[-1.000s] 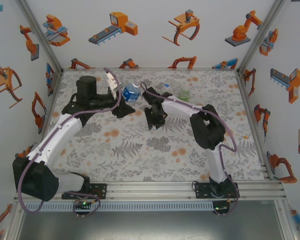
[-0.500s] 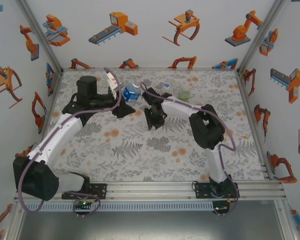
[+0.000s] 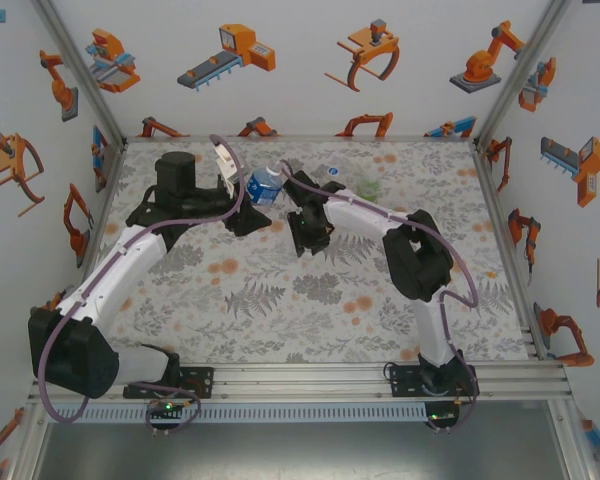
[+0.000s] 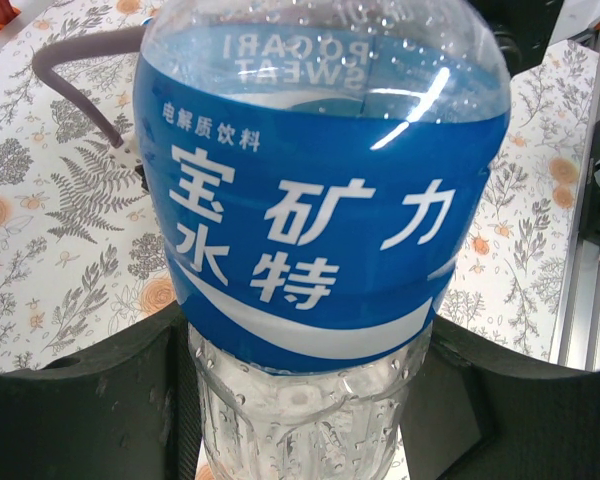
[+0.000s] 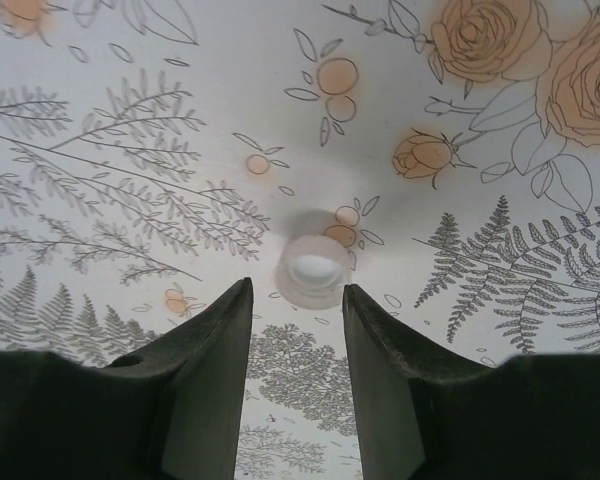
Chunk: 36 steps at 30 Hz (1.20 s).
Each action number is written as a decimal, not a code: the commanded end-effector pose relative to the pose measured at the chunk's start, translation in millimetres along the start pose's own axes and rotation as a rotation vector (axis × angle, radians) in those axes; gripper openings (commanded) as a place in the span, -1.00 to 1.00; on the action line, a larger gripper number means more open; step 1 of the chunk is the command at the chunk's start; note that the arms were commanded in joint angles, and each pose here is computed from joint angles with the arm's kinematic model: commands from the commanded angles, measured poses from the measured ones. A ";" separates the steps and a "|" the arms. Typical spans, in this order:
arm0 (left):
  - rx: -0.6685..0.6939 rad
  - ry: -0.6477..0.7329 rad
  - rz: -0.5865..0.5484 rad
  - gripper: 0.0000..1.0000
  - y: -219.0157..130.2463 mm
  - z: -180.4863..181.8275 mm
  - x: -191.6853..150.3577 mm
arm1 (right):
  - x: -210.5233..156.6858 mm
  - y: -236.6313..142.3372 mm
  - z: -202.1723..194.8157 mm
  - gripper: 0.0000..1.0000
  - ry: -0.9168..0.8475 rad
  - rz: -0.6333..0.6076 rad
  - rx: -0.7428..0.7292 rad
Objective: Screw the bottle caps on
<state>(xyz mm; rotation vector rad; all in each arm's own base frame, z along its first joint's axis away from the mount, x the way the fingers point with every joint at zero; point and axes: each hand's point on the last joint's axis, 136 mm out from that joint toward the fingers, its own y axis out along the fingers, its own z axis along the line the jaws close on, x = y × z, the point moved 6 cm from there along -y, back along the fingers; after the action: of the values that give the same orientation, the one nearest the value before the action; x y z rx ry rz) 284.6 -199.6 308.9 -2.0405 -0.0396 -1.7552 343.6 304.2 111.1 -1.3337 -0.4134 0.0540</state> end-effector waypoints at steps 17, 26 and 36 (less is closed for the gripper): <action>-0.021 0.008 -0.025 -1.00 -2.8 -2.1 7.6 | -3.1 -2.3 -1.1 -0.15 -0.022 0.011 -0.053; -0.020 0.011 -0.027 -1.00 -3.6 -2.8 8.6 | -5.0 2.4 -0.4 -0.15 -0.019 0.024 -0.041; -0.020 0.011 -0.028 -1.00 -3.5 -2.6 9.0 | -8.5 8.7 -0.7 -0.16 -0.017 0.042 -0.036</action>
<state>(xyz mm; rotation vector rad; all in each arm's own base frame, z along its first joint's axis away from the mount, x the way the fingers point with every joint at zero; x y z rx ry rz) 284.6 -199.6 309.0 -2.0405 -0.0396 -1.7552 343.1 304.4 108.7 -1.3598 -0.4165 0.0582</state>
